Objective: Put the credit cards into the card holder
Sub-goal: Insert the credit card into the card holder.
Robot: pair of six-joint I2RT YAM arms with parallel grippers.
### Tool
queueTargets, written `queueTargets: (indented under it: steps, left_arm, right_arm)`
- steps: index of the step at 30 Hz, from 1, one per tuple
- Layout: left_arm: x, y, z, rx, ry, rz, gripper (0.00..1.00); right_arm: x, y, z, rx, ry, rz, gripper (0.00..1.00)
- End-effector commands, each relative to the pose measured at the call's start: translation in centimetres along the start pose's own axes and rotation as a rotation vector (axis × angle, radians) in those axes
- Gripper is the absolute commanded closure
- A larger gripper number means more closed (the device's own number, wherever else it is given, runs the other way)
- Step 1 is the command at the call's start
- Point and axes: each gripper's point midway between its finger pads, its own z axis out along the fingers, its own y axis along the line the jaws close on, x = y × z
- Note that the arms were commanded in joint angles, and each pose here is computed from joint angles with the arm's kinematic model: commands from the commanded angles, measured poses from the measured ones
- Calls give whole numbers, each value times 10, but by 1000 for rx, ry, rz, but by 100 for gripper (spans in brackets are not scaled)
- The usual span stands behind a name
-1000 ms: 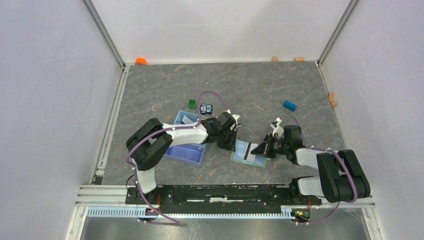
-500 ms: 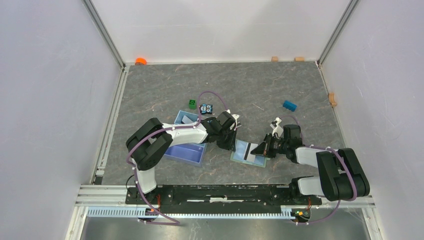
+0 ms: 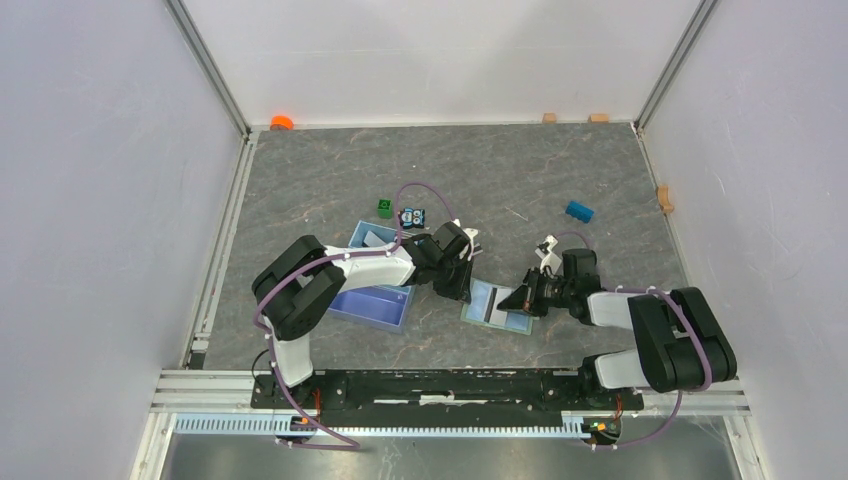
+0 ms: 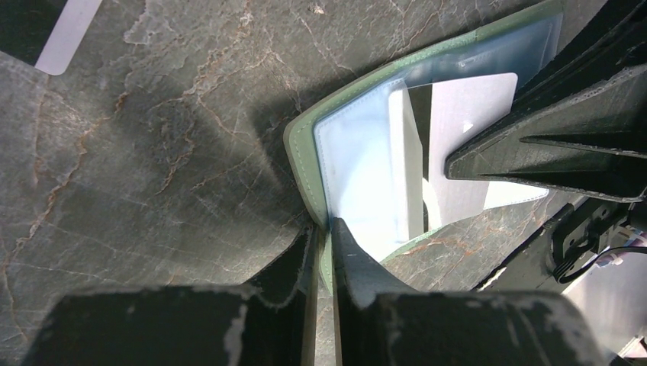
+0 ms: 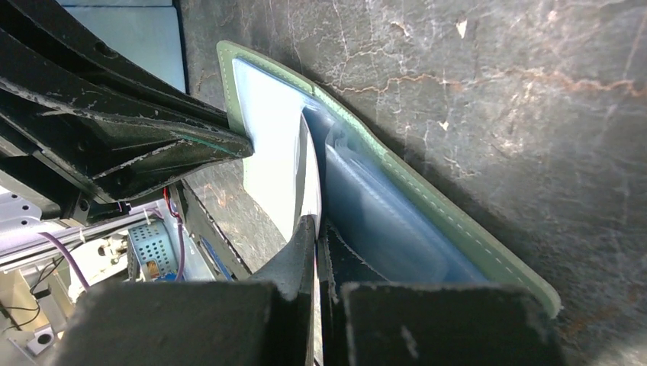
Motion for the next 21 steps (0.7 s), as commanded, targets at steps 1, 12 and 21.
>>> queueTargets:
  steps: [1,12,21]
  left_arm:
    - [0,1,4,10,10,29,85]
    - [2,-4,4,39,17,24,86]
    - [1,-4,4,40,15,24,90]
  right_arm:
    - [42,-46,-1,206,86,85,100]
    - [23,-40,9,194,30,71,100]
    - [24,-41,12,212,46,57,87]
